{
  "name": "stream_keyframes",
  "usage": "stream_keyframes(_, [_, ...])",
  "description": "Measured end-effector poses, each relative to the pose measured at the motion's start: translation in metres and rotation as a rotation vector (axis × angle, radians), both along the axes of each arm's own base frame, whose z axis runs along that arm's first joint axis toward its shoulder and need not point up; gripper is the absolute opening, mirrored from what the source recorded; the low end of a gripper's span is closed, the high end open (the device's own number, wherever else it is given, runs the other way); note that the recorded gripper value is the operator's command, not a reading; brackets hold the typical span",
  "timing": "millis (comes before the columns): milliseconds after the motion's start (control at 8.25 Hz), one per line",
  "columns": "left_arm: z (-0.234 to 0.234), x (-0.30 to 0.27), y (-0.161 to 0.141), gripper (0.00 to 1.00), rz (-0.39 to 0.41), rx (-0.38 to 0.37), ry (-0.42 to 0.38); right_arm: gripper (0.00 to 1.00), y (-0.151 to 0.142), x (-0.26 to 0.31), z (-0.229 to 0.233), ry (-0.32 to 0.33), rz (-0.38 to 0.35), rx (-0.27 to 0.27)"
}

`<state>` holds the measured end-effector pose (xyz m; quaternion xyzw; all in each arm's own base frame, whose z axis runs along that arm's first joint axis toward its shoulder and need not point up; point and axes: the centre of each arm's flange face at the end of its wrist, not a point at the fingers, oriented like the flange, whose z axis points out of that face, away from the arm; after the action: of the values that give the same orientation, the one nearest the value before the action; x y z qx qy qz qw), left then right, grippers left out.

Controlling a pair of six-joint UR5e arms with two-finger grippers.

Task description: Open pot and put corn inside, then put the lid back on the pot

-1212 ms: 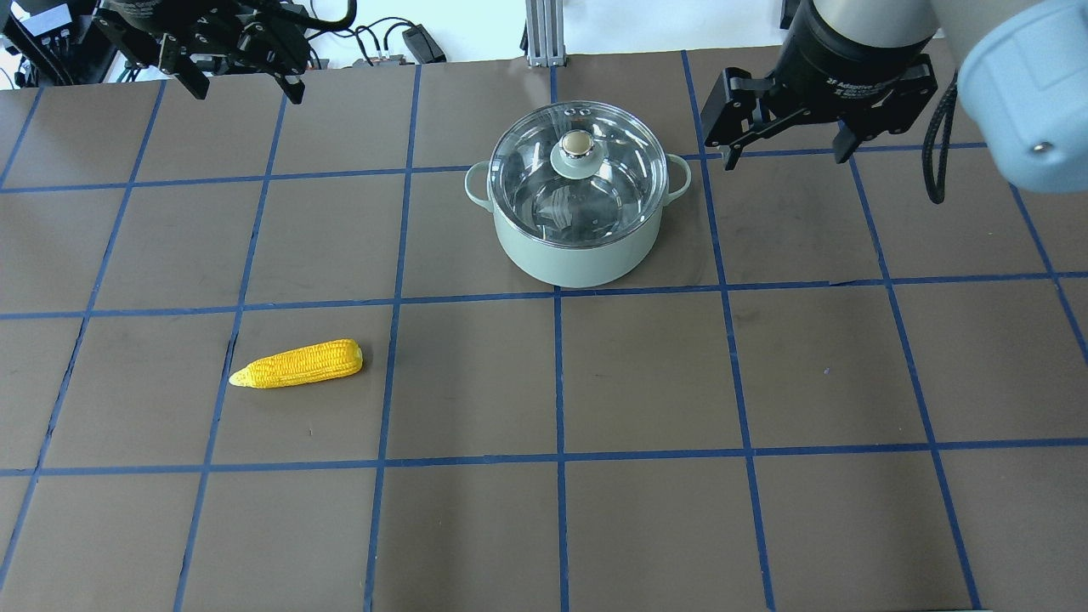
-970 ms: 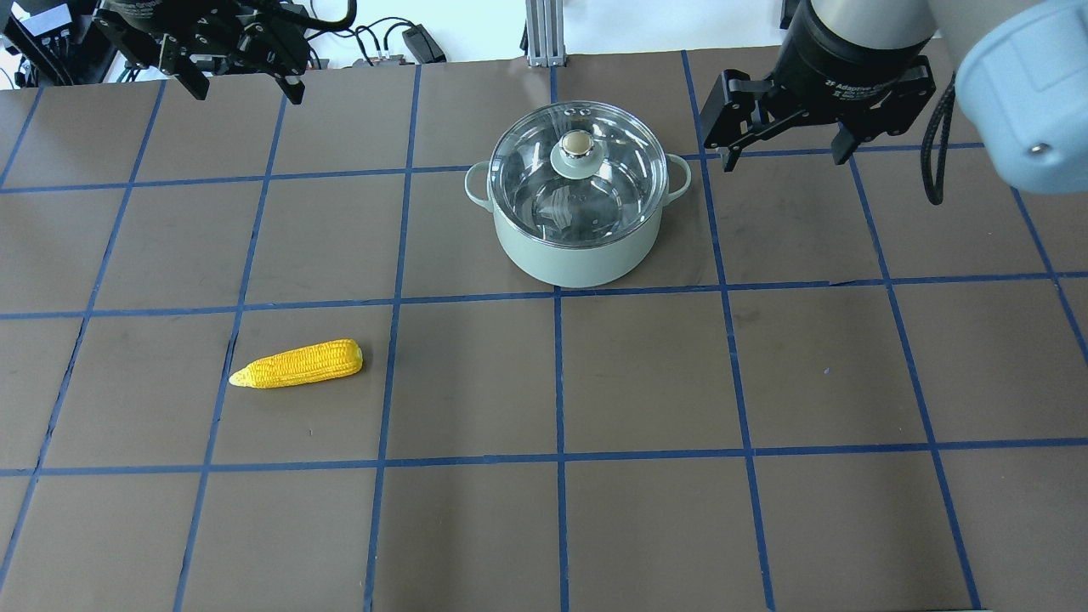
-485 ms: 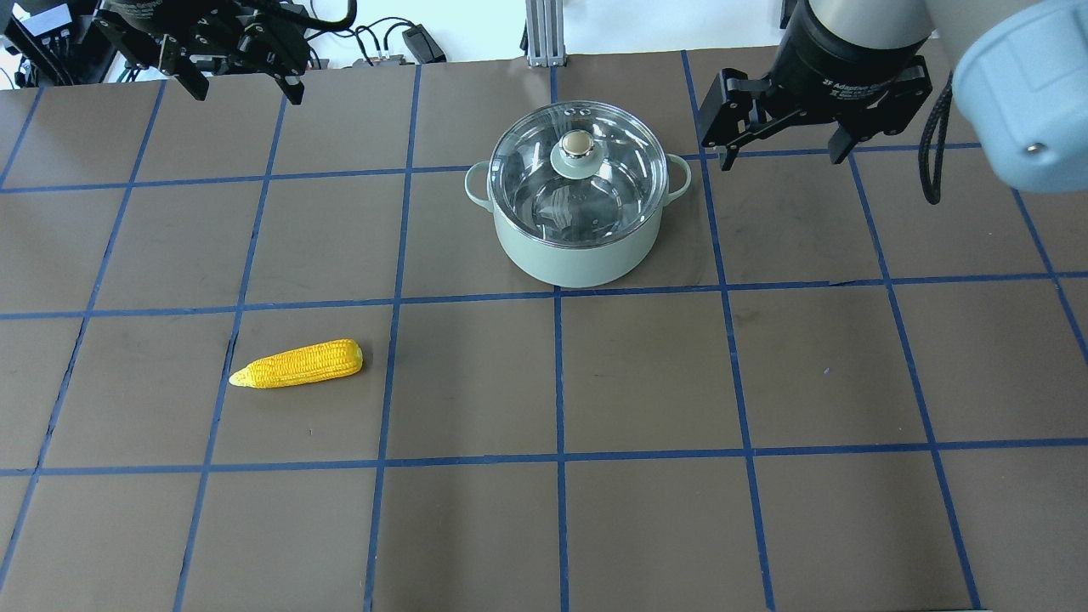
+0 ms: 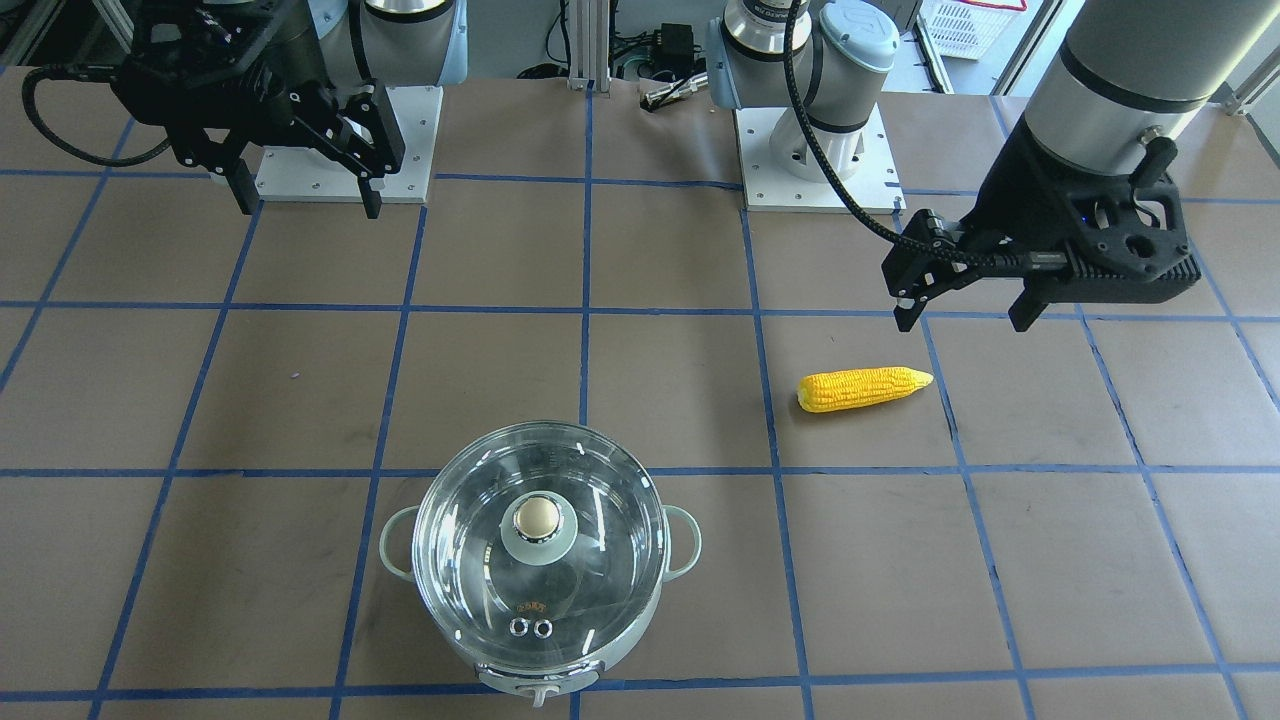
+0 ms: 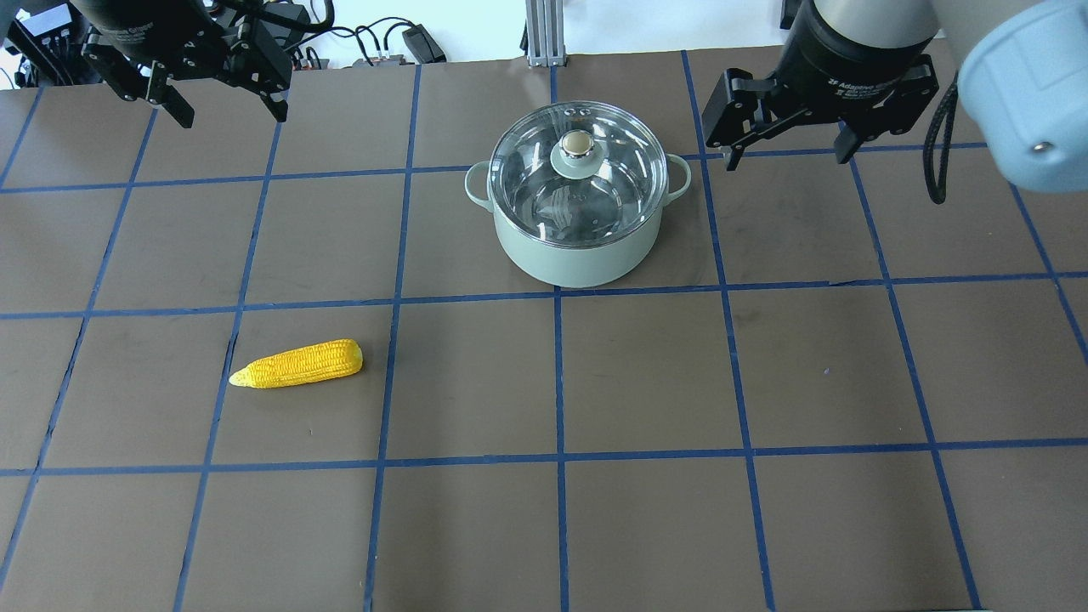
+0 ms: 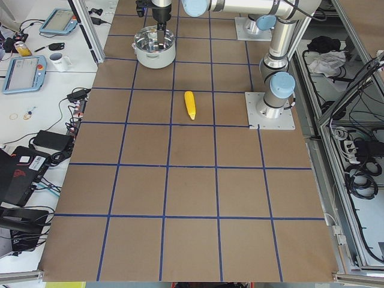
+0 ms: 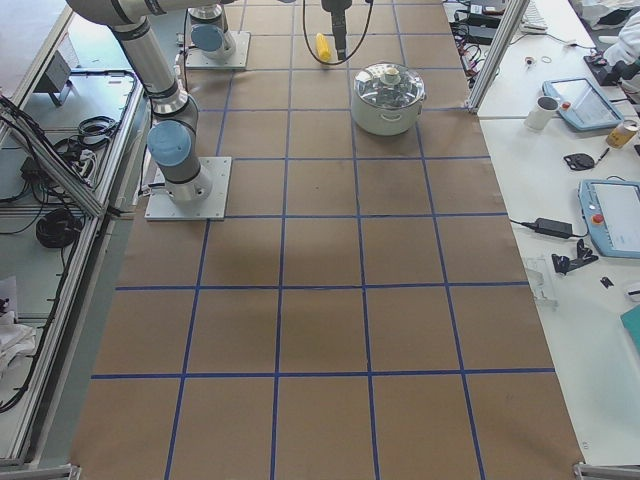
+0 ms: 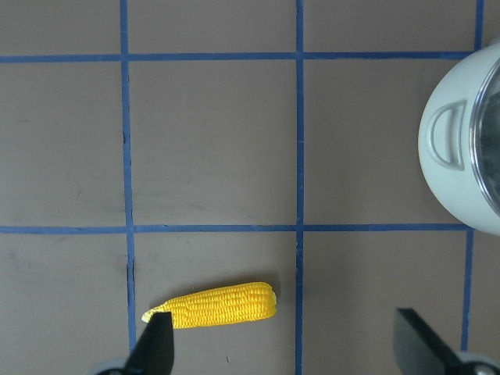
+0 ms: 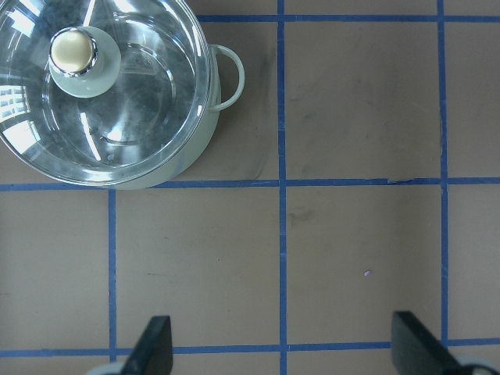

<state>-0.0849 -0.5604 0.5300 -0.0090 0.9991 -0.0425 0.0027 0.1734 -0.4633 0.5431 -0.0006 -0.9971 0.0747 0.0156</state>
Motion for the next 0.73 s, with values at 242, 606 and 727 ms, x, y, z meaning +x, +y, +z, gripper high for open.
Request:
stream_keyframes(242, [-0.019, 0.003, 0.008, 1.0, 0.139, 0.04, 0.018, 1.0, 0.0, 0.0, 0.0, 0.0, 0.0, 0.002])
stream_keyframes(606, [-0.044, 0.018, 0.013, 1.0, 0.581, 0.085, 0.034, 1.0, 0.001, 0.001, 0.0, 0.0, 0.001, 0.003])
stream_keyframes(727, [-0.054, 0.034, 0.013, 1.0, 0.694, 0.105, 0.032, 1.0, 0.001, 0.0, 0.0, 0.0, 0.0, 0.003])
